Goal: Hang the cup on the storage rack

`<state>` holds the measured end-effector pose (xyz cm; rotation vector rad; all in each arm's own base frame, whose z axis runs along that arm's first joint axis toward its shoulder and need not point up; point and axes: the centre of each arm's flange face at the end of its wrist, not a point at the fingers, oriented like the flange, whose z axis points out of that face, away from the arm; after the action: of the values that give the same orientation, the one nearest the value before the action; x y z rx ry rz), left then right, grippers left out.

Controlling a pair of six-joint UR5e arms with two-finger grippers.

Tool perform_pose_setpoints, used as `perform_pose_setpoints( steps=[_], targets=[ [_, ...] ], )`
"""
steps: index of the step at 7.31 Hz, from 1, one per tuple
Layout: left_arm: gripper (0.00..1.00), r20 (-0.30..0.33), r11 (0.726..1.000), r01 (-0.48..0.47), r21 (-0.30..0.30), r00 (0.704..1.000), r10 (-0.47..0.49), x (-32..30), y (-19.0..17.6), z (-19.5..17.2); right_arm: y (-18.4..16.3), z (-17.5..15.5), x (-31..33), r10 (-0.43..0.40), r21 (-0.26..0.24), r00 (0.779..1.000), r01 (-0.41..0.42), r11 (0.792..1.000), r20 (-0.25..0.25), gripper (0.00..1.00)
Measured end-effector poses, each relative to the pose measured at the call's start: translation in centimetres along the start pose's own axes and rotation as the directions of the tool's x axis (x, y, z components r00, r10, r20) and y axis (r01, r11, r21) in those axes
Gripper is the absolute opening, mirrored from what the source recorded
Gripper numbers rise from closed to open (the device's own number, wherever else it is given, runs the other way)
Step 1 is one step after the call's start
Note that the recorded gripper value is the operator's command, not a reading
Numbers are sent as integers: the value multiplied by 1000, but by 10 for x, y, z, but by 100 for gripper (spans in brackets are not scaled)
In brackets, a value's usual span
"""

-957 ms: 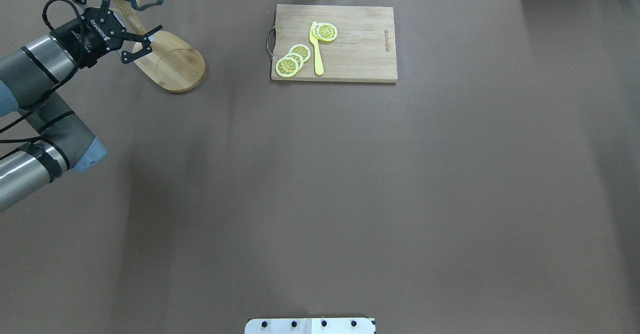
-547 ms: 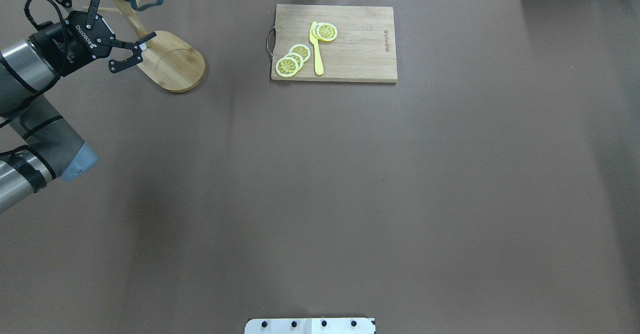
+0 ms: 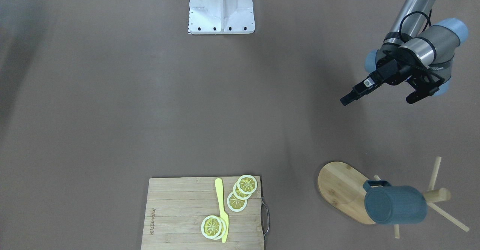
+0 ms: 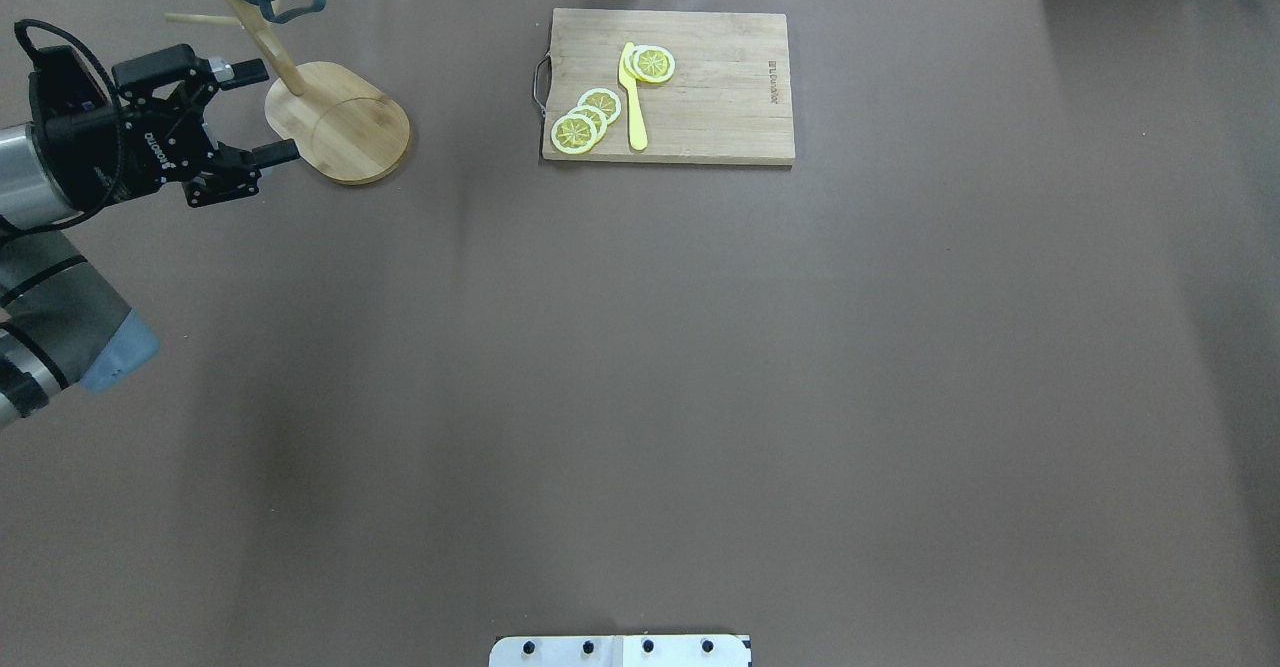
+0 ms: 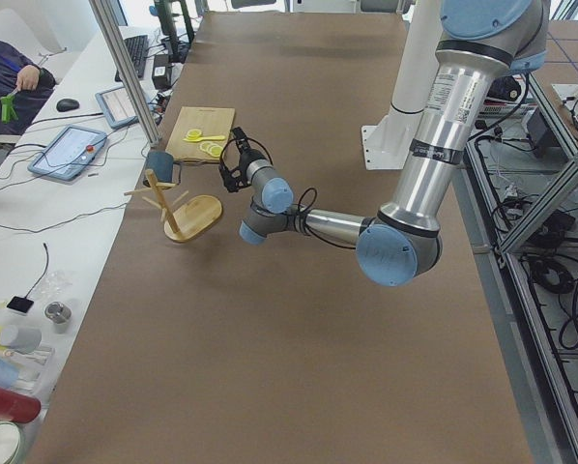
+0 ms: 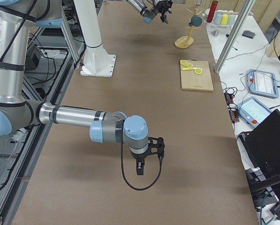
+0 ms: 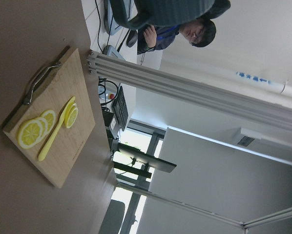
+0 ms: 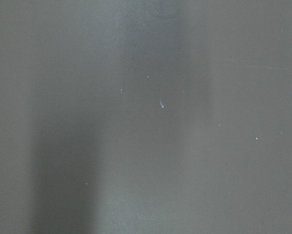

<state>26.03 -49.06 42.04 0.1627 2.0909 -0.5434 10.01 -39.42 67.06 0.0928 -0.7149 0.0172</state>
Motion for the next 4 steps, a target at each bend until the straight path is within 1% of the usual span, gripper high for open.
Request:
perform_pose_setpoints(
  steps=[1, 2, 3, 4],
  targets=[
    [99, 67, 992, -122, -44, 990, 125, -3, 4, -9, 0, 0, 0, 1, -1, 1000, -1, 1000, -1, 100],
    [99, 126, 972, -218, -89, 966, 228, 4, 3, -14, 0, 0, 0, 1, -1, 1000, -1, 1000, -1, 100],
    [99, 170, 942, -311, -126, 929, 330, 16, -4, -19, 0, 0, 1, 2, -1, 1000, -2, 1000, 0, 100],
    [99, 193, 893, -422, -154, 874, 446, 24, -14, -28, 0, 0, 0, 3, -1, 1000, -3, 1000, 0, 100]
  ],
)
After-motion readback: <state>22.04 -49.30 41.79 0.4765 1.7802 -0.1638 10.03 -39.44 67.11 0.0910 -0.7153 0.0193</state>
